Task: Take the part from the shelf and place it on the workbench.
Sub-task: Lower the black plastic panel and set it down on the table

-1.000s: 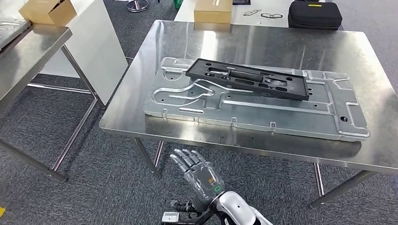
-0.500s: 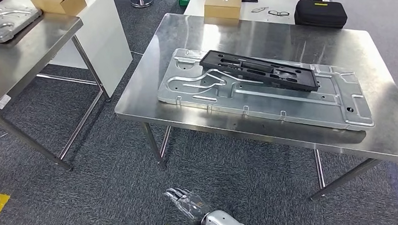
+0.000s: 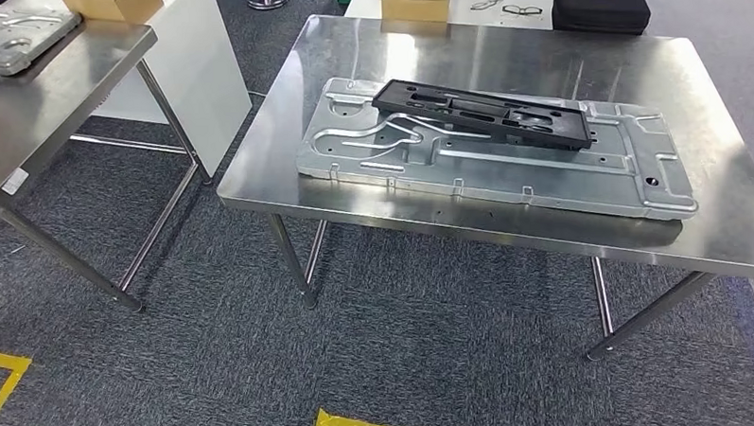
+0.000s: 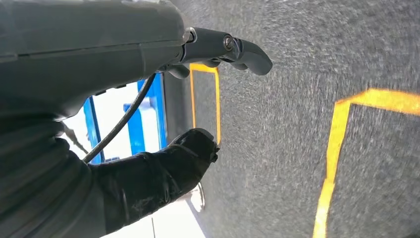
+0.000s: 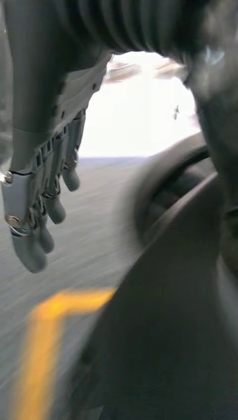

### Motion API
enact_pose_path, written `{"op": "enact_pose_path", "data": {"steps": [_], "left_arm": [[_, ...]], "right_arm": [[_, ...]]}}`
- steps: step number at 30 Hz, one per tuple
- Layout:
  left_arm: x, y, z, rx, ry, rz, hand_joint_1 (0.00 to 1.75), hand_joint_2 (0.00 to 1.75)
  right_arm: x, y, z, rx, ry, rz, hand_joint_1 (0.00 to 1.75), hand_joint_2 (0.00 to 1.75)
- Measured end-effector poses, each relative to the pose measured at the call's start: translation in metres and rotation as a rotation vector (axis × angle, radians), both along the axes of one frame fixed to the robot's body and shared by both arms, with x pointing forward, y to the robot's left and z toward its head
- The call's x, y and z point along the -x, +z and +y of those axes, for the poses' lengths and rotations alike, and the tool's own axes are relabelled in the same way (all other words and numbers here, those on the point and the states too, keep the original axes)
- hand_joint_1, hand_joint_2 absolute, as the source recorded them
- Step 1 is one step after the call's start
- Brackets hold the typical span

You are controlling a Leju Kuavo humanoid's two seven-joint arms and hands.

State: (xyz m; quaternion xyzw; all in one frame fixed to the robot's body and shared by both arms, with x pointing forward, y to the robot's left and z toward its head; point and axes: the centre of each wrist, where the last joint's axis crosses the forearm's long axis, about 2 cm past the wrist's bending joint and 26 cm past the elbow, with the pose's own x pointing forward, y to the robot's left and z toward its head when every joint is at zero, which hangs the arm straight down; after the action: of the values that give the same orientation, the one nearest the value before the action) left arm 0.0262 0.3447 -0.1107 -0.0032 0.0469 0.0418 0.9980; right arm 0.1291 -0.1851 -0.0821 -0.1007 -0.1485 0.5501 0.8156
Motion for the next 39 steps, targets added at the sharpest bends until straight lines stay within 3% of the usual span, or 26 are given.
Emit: {"op": "enact_pose_path", "data": {"steps": [2,5,7,9,14,28,32,39], "left_arm": [[0.0,0.0,0.004,0.0,-0.022,-0.003,0.0,1.75],[0.001,0.001,0.009,-0.012,-0.024,-0.016,0.0,1.75],[0.002,0.001,0.01,-0.019,-0.017,-0.024,0.0,1.75],[0.004,0.001,0.01,-0.022,-0.02,-0.024,0.0,1.75],[0.005,0.001,0.012,-0.021,-0.049,-0.021,0.0,1.75],[0.002,0.001,0.013,-0.035,-0.083,-0.044,0.0,1.75],[0.001,0.001,0.014,-0.041,-0.087,-0.054,0.0,0.0],[-0.001,0.002,0.014,-0.035,-0.109,-0.051,0.0,0.0]], "right_arm": [[0.013,-0.009,-0.024,0.034,-0.198,0.146,0.0,0.0],[0.024,-0.016,-0.053,0.017,-0.585,0.322,0.0,0.0],[0.034,-0.019,-0.066,-0.066,-0.817,0.382,0.0,0.0],[0.041,-0.021,-0.073,-0.144,-0.946,0.382,0.0,0.0],[0.051,-0.023,-0.072,-0.244,-1.051,0.346,0.0,0.0],[0.063,-0.025,-0.071,-0.273,-1.06,0.308,0.0,0.0],[0.064,-0.025,-0.07,-0.296,-1.05,0.308,0.0,0.0],[0.067,-0.026,-0.069,-0.329,-1.001,0.354,0.0,0.0]]}}
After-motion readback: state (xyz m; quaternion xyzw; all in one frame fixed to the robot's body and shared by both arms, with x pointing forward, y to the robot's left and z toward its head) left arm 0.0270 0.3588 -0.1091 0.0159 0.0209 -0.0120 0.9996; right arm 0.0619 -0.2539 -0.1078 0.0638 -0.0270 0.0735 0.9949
